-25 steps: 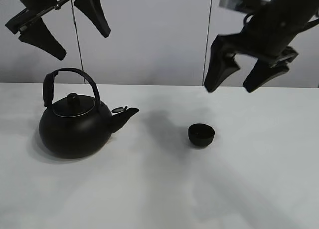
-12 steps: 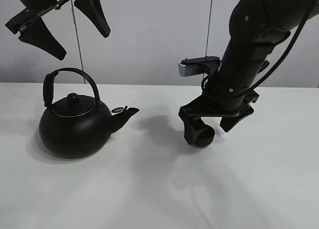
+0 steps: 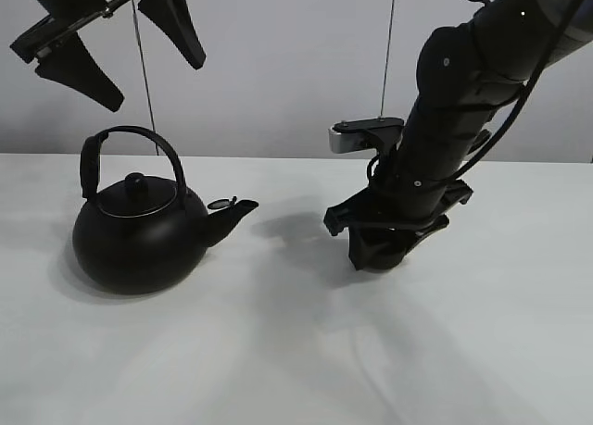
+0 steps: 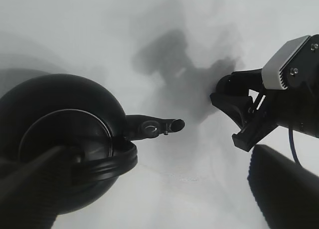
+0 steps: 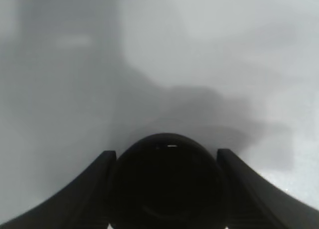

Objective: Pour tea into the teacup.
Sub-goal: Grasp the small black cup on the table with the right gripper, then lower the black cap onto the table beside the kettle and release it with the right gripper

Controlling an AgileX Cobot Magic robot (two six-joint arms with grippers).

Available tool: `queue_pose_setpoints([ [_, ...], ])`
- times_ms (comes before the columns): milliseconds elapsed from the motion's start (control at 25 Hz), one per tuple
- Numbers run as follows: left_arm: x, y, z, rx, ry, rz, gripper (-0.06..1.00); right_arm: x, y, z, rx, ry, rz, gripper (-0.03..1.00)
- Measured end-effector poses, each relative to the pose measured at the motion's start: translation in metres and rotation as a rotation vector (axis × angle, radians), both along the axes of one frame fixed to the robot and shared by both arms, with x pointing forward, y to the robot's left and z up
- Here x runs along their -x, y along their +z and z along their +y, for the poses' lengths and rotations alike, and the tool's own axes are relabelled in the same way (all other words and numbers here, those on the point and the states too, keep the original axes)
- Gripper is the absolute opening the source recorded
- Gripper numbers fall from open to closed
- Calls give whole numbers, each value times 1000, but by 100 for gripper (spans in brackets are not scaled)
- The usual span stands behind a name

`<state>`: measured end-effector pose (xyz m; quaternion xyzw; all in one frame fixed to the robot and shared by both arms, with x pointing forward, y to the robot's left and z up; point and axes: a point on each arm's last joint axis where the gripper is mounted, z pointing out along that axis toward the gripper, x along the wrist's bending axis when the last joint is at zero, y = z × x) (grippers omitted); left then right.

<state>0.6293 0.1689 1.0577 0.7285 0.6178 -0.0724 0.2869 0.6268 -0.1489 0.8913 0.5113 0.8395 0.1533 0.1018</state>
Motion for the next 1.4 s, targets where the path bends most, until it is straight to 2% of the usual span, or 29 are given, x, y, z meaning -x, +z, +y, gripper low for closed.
queue_pose_setpoints([
  [240, 0, 0, 0, 1, 0, 0, 70, 4, 8, 13, -20, 20, -16, 39],
  [480, 0, 0, 0, 1, 0, 0, 70, 13, 32, 71, -58, 147, -77, 39],
  [640, 0, 0, 0, 2, 1, 0, 70, 13, 31, 93, -59, 190, -65, 39],
  [1000, -1, 0, 0, 3, 4, -7, 70, 9, -1, 96, -14, 198, 13, 39],
  [1280, -1, 0, 0, 4, 7, -10, 70, 9, -1, 96, -12, 198, 15, 39],
  [1360, -1, 0, 0, 4, 7, -10, 70, 9, -1, 96, -12, 197, 18, 43],
  [1400, -1, 0, 0, 4, 7, -10, 70, 9, -1, 96, -11, 197, 20, 49],
])
